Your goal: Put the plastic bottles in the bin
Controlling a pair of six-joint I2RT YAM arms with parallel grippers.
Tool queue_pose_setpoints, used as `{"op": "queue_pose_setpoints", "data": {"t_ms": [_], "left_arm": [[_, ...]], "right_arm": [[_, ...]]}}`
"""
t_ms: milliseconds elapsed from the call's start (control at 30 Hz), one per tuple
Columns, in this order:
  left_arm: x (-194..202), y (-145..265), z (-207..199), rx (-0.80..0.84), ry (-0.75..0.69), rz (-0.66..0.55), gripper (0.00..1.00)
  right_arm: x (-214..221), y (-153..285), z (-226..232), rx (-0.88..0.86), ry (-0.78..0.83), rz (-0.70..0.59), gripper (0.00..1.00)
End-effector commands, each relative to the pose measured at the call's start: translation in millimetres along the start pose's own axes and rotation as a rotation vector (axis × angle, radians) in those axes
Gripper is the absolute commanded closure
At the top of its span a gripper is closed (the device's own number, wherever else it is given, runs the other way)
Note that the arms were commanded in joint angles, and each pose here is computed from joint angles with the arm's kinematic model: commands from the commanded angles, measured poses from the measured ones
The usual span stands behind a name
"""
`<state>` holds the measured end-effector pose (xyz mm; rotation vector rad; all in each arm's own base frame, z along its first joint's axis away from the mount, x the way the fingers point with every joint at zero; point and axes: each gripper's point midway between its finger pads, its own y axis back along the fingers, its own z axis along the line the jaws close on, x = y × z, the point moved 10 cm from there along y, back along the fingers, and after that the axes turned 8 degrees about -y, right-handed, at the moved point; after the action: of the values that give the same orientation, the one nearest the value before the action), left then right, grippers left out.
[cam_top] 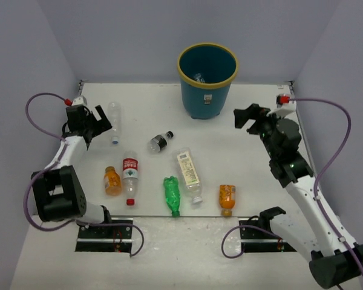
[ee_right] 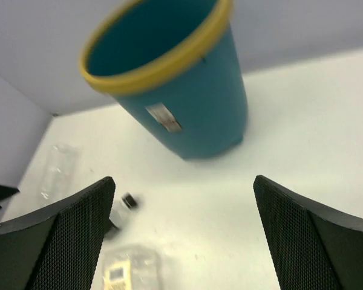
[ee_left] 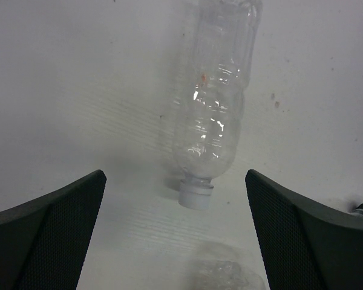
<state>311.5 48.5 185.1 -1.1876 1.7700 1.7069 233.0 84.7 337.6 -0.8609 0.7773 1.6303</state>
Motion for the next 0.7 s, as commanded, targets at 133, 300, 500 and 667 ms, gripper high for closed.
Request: {"op": "queue_pose_setpoints", "data": {"t_ms": [133, 300, 500, 667], "left_arm": [[-21.2, -61.7, -9.3, 0.164, -0.064, 0.047, 0.00], [-21.5, -89.5, -13.1, 0.161, -0.076, 0.101, 0.01], [-4.3, -114.2, -36.6, 0.050, -0.251, 0.217, 0.06], [-1.3, -123.6, -48.5, -0.050, -0.289, 0.259, 0.39]], "right_arm": [[54.3, 45.6, -48.7, 0.226, -0.081, 0.061, 0.01], [58.9, 58.1, -53.0, 0.221, -0.084, 0.056, 0.01], [56.8, 66.9, -51.4, 0.208, -0.102, 0.051, 0.01], [50.9, 70.6, -45.0, 0.173, -0.112, 0.056, 0.01]]}}
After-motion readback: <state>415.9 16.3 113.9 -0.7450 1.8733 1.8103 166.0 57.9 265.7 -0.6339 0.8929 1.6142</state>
